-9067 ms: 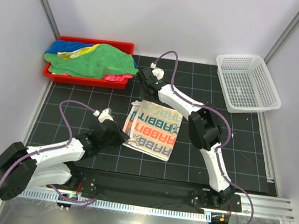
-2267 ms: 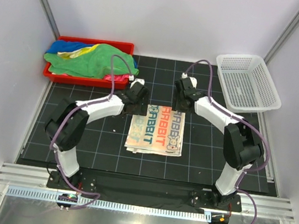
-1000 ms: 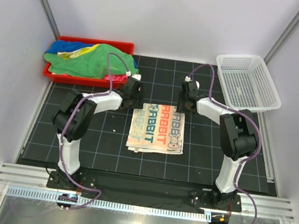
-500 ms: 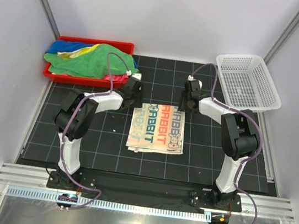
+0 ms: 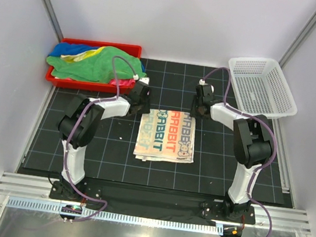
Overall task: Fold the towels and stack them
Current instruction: Fold the towel
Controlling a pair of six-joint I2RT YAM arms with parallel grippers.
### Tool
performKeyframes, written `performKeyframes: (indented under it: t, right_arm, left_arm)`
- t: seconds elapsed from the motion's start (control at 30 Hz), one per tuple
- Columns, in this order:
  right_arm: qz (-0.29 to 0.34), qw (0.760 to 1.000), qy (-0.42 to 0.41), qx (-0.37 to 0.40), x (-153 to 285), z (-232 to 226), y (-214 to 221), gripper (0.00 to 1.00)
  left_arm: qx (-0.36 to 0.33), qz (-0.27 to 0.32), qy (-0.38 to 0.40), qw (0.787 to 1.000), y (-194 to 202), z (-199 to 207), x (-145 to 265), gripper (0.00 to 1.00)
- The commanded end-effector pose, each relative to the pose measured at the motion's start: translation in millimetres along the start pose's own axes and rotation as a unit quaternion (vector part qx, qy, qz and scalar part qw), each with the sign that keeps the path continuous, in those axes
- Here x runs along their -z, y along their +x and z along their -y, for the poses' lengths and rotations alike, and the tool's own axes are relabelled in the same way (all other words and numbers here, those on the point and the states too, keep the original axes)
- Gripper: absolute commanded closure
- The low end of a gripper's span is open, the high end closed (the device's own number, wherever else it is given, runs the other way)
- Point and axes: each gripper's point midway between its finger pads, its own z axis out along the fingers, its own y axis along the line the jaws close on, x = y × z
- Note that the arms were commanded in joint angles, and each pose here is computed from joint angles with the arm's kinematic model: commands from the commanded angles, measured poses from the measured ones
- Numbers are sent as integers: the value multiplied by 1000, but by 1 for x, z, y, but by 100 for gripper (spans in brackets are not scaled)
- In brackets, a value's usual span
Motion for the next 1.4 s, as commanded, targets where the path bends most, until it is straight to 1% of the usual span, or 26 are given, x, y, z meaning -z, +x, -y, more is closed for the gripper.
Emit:
performKeyframes:
  t: [0.0,0.03,0.13,0.2,0.23,0.27,0.3,0.37,0.5,0.57,0.6,0.63,0.7,0.73,0.83,0.97,1.0,1.03,1.07,1.1,1.13,1.23,1.3,1.37]
  right_arm:
    - [10,1000,-5,-10,-4,-4,-9,71]
    - [9,1000,-6,-11,-4,-4,-9,78]
    - [12,1000,-12,-14,-2,-7,-11,85]
    - [17,1000,-12,-14,1,-7,-14,89]
    - [17,1000,-13,-12,2,-8,-15,91]
    - [23,1000,-13,-14,5,-7,-19,91]
    - [25,999,-15,-14,7,-8,-20,92]
    - [32,999,-20,-16,11,-10,-24,92]
    - [58,998,-25,-18,24,-11,-36,92]
    - [77,996,-33,-20,34,-14,-46,92]
    - [80,996,-36,-22,37,-14,-46,92]
    - [97,994,-42,-24,45,-16,-55,92]
    - [105,993,-46,-29,51,-16,-55,92]
    - [119,991,-53,-32,59,-18,-62,92]
    - [129,989,-61,-39,66,-18,-59,92]
    - [149,984,-82,-50,83,-19,-58,92]
    - [143,985,-84,-50,81,-18,-47,92]
    - [144,984,-90,-51,84,-19,-45,92]
    - [155,981,-102,-53,87,-22,-48,92]
    - [155,980,-109,-52,91,-22,-42,92]
    - [164,978,-118,-52,94,-24,-43,92]
    - [161,977,-125,-56,100,-22,-32,92]
    - [153,978,-126,-61,99,-19,-18,92]
    - [155,977,-129,-70,104,-19,-14,92]
  left_arm:
    - [7,-10,3,1000,9,-3,-4,67]
    - [7,-9,3,1000,9,-3,-4,69]
    - [7,-6,4,1000,7,-2,-2,73]
    - [8,-3,1,1000,5,-3,-2,80]
    - [8,1,2,1000,3,-3,-1,81]
    - [9,3,3,1000,1,-2,0,83]
    - [10,7,4,1000,-1,-1,2,87]
    - [13,18,-1,1000,-8,-2,6,89]
    - [16,52,-11,998,-28,-5,21,96]
    - [17,74,-13,997,-36,-7,29,97]
    - [20,98,-1,995,-51,-1,41,97]
    - [18,108,5,994,-56,0,46,97]
    - [20,127,18,991,-64,3,62,97]
    - [21,138,26,990,-69,6,66,97]
    - [20,148,39,988,-71,8,78,98]
    - [22,148,53,987,-61,8,85,100]
    - [24,149,62,987,-59,9,86,100]
    - [27,145,64,987,-49,6,88,100]
    - [29,147,70,986,-46,6,89,100]
    - [31,154,80,984,-46,9,91,100]
    - [32,147,81,985,-36,6,90,100]
    - [37,148,90,984,-29,6,94,100]
    - [39,143,96,984,-21,5,95,100]
    - [46,133,101,985,-10,4,95,100]
